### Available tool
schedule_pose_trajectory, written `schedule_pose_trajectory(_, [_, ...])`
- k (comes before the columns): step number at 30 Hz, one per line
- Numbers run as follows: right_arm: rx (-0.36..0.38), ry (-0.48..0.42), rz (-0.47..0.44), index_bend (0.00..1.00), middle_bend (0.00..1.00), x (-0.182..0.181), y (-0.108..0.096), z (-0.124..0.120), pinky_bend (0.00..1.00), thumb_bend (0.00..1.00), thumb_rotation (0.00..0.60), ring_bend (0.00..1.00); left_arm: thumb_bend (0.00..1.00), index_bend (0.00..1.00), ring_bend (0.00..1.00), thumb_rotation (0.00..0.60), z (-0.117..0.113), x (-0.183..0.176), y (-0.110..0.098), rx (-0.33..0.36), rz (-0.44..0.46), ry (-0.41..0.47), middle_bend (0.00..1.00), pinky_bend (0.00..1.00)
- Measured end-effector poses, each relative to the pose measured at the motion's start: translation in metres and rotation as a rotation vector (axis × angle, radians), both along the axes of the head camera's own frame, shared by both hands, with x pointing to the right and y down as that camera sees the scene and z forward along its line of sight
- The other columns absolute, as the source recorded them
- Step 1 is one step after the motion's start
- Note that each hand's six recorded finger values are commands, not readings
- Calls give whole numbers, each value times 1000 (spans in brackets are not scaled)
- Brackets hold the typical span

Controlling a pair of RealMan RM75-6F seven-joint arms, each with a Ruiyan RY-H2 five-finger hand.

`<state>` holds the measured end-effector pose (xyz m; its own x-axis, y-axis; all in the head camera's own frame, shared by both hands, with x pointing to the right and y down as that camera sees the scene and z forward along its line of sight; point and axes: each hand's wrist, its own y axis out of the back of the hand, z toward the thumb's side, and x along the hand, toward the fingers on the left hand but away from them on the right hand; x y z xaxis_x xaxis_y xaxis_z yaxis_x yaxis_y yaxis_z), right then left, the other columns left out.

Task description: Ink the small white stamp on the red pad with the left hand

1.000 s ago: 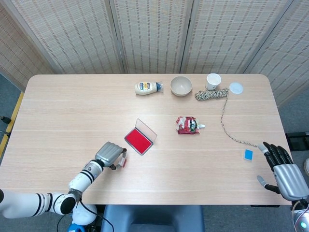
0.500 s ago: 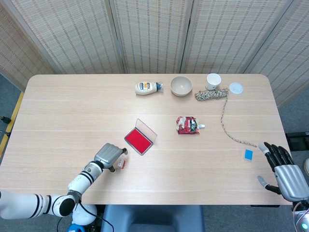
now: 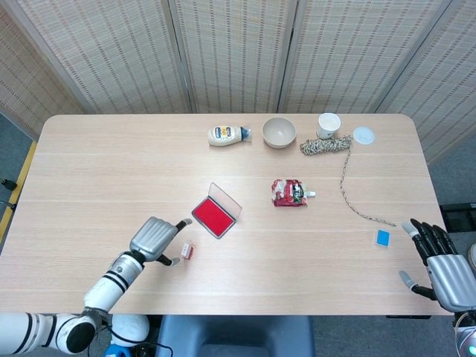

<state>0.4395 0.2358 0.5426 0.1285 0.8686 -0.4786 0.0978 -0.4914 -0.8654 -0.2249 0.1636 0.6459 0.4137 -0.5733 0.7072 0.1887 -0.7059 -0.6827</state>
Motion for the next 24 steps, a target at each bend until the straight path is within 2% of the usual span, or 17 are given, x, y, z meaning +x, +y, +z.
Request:
schedule_pose_trajectory(2, [0, 1, 0, 0, 0, 0, 0, 0, 0, 292, 600, 0, 224, 19, 723, 515, -14, -11, 0, 42, -19, 23, 879, 791])
schedule_pose_trajectory(5, [-5, 4, -3, 0, 0, -1, 1, 2, 0, 294, 600, 0, 223, 0, 551, 596, -32, -28, 4, 105, -47, 79, 700, 733])
schedule_pose_trajectory(9, [-19, 16, -16, 0, 0, -5, 2, 7, 0, 294, 600, 0, 223, 0, 328, 600, -55, -61, 17, 221, -87, 130, 435, 654])
schedule_pose_trajectory(12, [-37, 25, -32, 0, 0, -9, 3, 13, 0, 296, 600, 0, 223, 0, 193, 600, -68, -96, 34, 308, -133, 133, 281, 529])
schedule_pose_trajectory(14, [-45, 27, -36, 0, 0, -12, 4, 15, 0, 296, 600, 0, 223, 0, 113, 600, -73, -119, 48, 352, -163, 131, 182, 403])
schedule_pose_trajectory(18, [-45, 35, -26, 0, 0, -11, 5, 16, 0, 296, 600, 0, 223, 0, 34, 600, -74, -158, 73, 402, -221, 103, 62, 244])
schedule_pose_trajectory(24, [-39, 53, -33, 0, 0, -13, 10, 16, 0, 296, 600, 0, 224, 0, 27, 600, -66, -196, 116, 393, -291, 52, 11, 171])
